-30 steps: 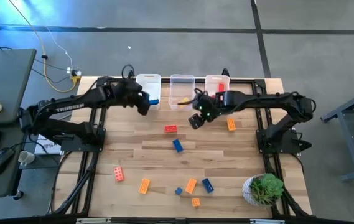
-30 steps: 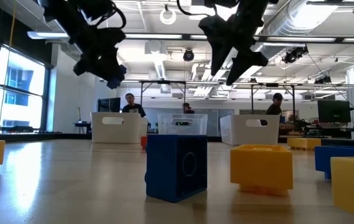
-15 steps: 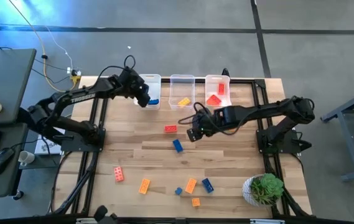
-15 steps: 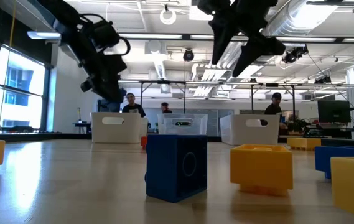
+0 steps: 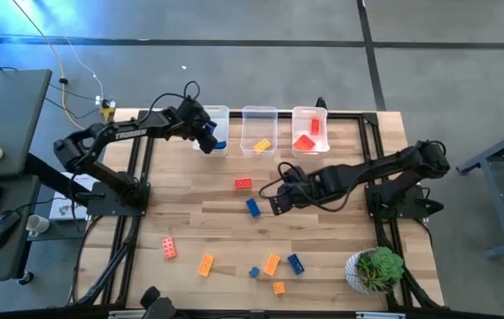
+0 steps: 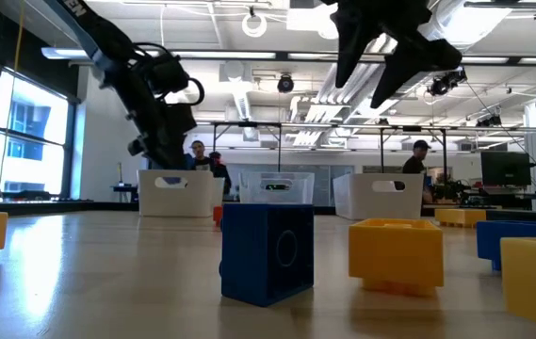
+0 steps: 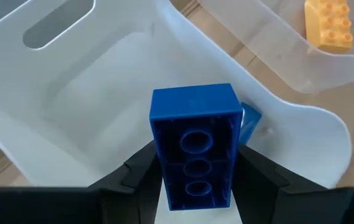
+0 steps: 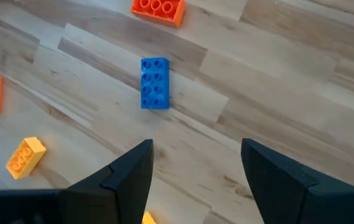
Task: Sort & place blocks by color
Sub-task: Put the blue game piece into the left white bin, then put the yellow game piece into the transparent bin
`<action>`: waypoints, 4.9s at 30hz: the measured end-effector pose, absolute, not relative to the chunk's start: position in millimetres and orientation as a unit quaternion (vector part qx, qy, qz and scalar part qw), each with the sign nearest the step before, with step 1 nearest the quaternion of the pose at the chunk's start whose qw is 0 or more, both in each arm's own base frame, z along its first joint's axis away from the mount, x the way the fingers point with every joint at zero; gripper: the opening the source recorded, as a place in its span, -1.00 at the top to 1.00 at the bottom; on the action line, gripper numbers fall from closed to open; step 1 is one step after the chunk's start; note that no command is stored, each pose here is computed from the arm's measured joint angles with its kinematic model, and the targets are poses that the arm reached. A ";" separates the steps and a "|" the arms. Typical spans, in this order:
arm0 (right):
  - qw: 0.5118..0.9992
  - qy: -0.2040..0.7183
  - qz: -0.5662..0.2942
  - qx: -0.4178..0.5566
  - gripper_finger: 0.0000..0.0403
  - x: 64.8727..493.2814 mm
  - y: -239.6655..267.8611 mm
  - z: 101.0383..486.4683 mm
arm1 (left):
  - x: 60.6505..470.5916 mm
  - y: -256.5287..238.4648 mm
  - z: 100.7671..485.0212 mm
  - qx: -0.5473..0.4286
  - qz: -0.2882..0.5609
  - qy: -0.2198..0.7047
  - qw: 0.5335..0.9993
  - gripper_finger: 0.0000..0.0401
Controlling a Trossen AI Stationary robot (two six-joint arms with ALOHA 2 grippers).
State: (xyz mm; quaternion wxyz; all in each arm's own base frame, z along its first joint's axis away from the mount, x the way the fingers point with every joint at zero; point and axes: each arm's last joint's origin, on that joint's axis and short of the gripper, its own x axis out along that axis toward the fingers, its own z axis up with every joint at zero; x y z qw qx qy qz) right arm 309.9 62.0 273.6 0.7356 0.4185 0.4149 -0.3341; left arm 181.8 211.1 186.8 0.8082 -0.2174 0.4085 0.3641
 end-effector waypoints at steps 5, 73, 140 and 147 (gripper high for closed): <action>0.717 0.422 -0.352 0.429 -0.14 305.0 66.3 272.0 | 182.4 211.8 186.3 -0.217 0.365 0.407 0.809 0.22; 0.567 0.614 -0.495 0.237 -0.14 253.8 -21.1 267.5 | 219.5 157.0 267.1 -0.149 0.218 0.535 0.803 -0.19; 0.583 0.524 -0.430 0.447 0.47 177.4 -65.7 137.9 | 226.8 162.5 271.2 -0.188 0.262 0.478 0.817 -0.19; 0.627 0.512 -0.339 0.480 0.47 202.3 -63.8 159.1 | 226.9 162.5 271.2 -0.198 0.266 0.474 0.816 -0.19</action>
